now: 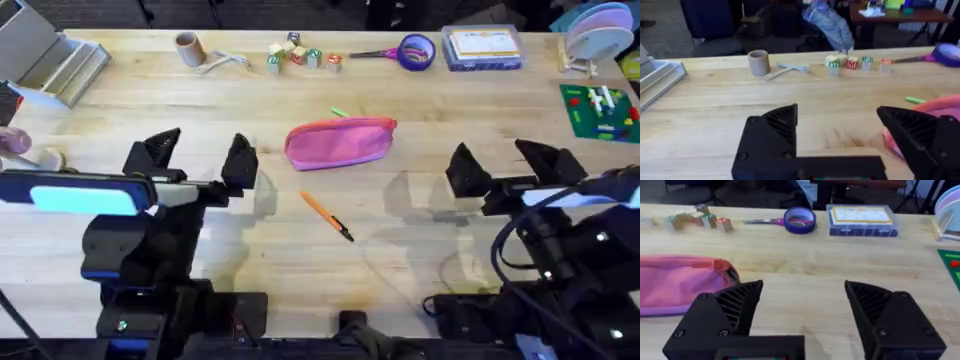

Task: Unzip the bag, pick up the pens from the table one at a time and place them inside, then zip the bag closed.

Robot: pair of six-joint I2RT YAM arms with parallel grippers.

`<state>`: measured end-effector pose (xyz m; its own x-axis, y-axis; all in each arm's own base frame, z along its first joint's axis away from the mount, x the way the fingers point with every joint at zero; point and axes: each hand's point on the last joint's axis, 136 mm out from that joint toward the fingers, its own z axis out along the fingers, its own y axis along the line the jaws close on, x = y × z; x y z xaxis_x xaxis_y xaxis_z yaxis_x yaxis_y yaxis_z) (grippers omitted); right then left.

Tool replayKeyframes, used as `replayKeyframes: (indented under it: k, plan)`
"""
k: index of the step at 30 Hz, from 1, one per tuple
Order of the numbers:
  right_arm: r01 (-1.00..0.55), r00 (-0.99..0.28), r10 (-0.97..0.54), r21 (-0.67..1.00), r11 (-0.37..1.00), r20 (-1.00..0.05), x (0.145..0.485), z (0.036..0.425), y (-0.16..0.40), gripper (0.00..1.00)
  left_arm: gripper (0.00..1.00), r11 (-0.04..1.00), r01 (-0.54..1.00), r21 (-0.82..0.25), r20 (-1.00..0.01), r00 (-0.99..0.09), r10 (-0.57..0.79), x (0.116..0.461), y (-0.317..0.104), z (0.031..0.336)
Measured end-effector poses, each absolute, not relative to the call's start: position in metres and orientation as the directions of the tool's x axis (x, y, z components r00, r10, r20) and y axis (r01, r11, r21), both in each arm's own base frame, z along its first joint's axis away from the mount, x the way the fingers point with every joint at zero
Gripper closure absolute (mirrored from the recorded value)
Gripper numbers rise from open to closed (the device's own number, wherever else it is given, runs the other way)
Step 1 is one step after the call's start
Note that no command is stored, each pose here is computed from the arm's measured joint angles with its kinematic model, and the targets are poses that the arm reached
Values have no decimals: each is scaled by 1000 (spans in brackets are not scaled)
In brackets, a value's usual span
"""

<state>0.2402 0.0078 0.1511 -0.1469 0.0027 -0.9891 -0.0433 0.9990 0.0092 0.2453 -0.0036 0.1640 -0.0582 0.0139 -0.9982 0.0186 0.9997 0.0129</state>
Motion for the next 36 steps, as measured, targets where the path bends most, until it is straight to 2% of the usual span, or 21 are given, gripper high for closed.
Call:
replayKeyframes:
  k: [3, 6, 9, 10, 12, 15, 20, 24, 28, 36]
  plan:
    - [-49, -177, 3, 11, 999, -984, 236, 154, 9, 4, 7, 999, 21, 34, -994, -100, 36, 241, -3, 166]
    - [-52, -157, 3, 11, 999, -988, 232, 172, 9, 4, 9, 998, 22, 54, -994, -91, 56, 235, -3, 187]
    - [-53, -128, 3, 10, 999, -992, 227, 199, 9, 4, 7, 997, 23, 68, -995, -75, 69, 229, -3, 214]
    - [-56, -119, 3, 10, 998, -993, 225, 242, 10, 4, 8, 997, 25, 74, -993, -94, 76, 225, -3, 252]
    - [-56, -118, 3, 10, 998, -993, 228, 261, 10, 4, 7, 997, 26, 75, -991, -110, 77, 228, -3, 266]
    - [-57, -152, 3, 11, 998, -988, 234, 281, 10, 4, 8, 997, 32, 74, -989, -123, 77, 234, -4, 287]
    - [-57, -285, 2, 19, 998, -959, 249, 297, 11, 4, 7, 995, 75, 67, -988, -137, 77, 249, -12, 317]
    - [-65, -369, 2, 28, 998, -929, 260, 307, 12, 4, 7, 993, 101, 57, -974, -211, 78, 260, -16, 321]
    - [-79, -397, 2, 36, 996, -918, 271, 316, 15, 4, 8, 992, 112, 51, -957, -280, 80, 270, -17, 315]
    - [-91, -435, 2, 46, 995, -900, 278, 308, 18, 4, 8, 990, 134, 39, -940, -331, 82, 280, -20, 303]
